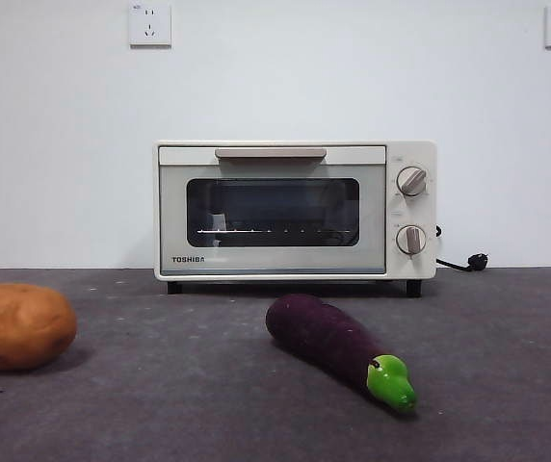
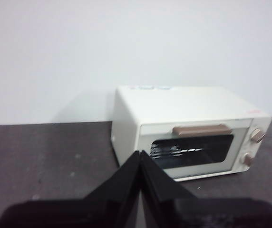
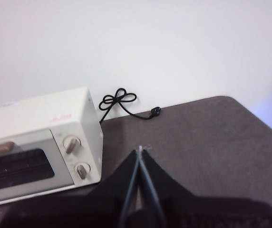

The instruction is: Take the eggplant from the table,put the eggplant in the oven

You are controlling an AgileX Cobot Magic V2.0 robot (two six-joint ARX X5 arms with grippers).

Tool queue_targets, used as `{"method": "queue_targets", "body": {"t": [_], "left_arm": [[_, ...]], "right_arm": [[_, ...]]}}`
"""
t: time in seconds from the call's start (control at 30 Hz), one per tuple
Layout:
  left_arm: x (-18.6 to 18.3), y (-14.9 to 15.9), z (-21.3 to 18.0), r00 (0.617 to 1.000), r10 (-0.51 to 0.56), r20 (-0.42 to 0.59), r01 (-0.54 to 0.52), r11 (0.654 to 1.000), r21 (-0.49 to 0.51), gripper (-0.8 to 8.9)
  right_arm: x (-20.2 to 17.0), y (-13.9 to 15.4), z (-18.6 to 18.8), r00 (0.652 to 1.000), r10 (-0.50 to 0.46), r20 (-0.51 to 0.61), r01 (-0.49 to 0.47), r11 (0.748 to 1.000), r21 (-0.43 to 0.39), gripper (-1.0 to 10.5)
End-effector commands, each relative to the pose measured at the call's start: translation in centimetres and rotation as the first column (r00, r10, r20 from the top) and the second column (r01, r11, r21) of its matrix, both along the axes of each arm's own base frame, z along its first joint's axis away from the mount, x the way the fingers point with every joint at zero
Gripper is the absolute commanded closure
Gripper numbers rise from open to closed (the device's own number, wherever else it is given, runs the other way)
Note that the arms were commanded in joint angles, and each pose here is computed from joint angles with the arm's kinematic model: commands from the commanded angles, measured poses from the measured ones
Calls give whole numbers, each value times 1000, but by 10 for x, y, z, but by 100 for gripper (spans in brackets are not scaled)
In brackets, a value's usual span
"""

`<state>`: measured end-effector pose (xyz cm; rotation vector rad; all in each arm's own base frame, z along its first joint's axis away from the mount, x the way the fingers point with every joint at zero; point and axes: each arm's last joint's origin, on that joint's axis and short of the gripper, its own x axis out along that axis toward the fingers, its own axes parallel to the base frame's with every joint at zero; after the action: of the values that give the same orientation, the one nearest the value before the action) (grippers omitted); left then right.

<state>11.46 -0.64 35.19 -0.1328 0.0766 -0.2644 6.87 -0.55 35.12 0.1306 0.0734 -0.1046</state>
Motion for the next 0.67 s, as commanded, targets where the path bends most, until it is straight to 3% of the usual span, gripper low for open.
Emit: {"method": "queue_targets", "body": {"t": [0.03,0.23,0.4,0.67], "left_arm": [[1,-1,24,1000,-20,21,20,1000,-4,819],[3,-5,78,997,-52,60,52,999,-2,819],[3,-10,122,981,-148,125,149,989,4,819],[1,-14,174,967,-186,175,188,982,10,819]], "right_arm": [[-2,0,31,999,15,29,-14,999,-36,955],[2,1,91,994,57,88,-53,998,-43,955],[6,3,136,981,104,163,-96,994,-55,955],[10,5,183,970,142,199,-132,989,-62,955]]}}
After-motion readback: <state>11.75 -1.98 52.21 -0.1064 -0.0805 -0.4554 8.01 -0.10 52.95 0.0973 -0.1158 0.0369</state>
